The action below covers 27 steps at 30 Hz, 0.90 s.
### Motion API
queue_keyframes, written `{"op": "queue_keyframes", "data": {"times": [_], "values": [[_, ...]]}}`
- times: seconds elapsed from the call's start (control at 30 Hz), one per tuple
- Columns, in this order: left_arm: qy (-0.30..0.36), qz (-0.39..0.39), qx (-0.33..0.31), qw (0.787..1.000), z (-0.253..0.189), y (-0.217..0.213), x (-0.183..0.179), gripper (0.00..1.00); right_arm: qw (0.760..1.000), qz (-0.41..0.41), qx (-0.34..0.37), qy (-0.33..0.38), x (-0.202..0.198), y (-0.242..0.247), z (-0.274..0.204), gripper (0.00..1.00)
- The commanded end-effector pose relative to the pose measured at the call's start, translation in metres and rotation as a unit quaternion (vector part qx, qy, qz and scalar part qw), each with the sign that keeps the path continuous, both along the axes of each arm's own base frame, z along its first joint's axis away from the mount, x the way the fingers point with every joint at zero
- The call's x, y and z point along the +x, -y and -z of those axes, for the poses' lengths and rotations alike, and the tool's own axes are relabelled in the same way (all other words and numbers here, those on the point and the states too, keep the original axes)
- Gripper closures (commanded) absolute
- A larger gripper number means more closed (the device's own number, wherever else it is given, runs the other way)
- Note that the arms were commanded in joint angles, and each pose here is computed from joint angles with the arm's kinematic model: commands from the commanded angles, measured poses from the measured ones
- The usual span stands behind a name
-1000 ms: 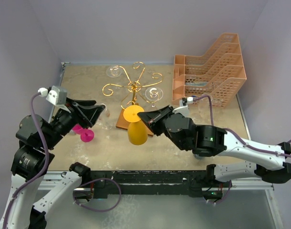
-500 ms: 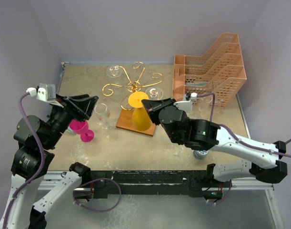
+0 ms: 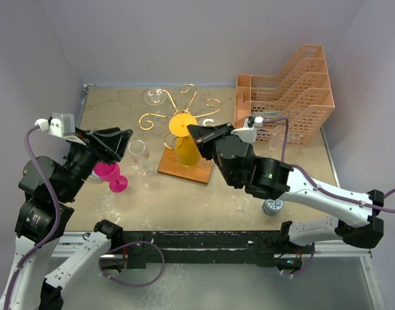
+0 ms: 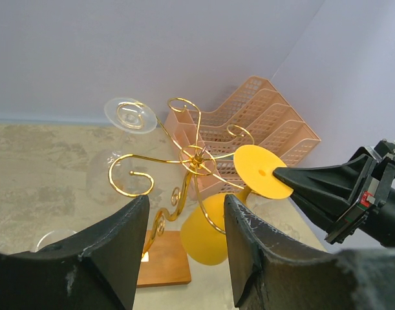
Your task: Place the wine glass upside down on the wine glass rack
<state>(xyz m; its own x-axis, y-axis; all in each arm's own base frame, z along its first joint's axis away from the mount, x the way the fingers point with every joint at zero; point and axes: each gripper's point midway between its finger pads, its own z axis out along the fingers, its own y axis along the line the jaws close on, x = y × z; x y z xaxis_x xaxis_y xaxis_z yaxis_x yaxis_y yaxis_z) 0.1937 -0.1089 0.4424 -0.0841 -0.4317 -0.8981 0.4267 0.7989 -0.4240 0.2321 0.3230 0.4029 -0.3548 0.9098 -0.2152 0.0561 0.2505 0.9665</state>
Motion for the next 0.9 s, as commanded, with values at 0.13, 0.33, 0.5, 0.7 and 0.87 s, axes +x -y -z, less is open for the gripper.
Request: {"op": "queue_keyframes", "data": {"times": [0.13,0.33,0.5,0.7,0.87], "values": [[0.024,-0.01,-0.017,1.0,-0.018,-0.006,-0.004,0.53,0.998,-0.022,0.026,0.054,0.005,-0.01,-0.036,1.0],[0.025,-0.013,-0.016,0.999,-0.018,-0.006,-0.002,0.53,0.996,-0.057,0.008,0.074,0.005,-0.022,-0.038,1.0],[0.023,-0.014,-0.014,1.0,-0.017,-0.006,0.0,0.53,0.992,-0.093,-0.012,0.089,0.003,-0.036,-0.038,1.0],[0.024,-0.015,-0.013,1.0,-0.017,-0.006,0.0,0.53,0.987,-0.126,-0.013,0.095,0.0,-0.047,-0.034,1.0],[0.025,-0.017,-0.012,0.999,-0.017,-0.007,0.0,0.53,0.985,-0.145,-0.012,0.09,-0.003,-0.051,-0.028,1.0]]}}
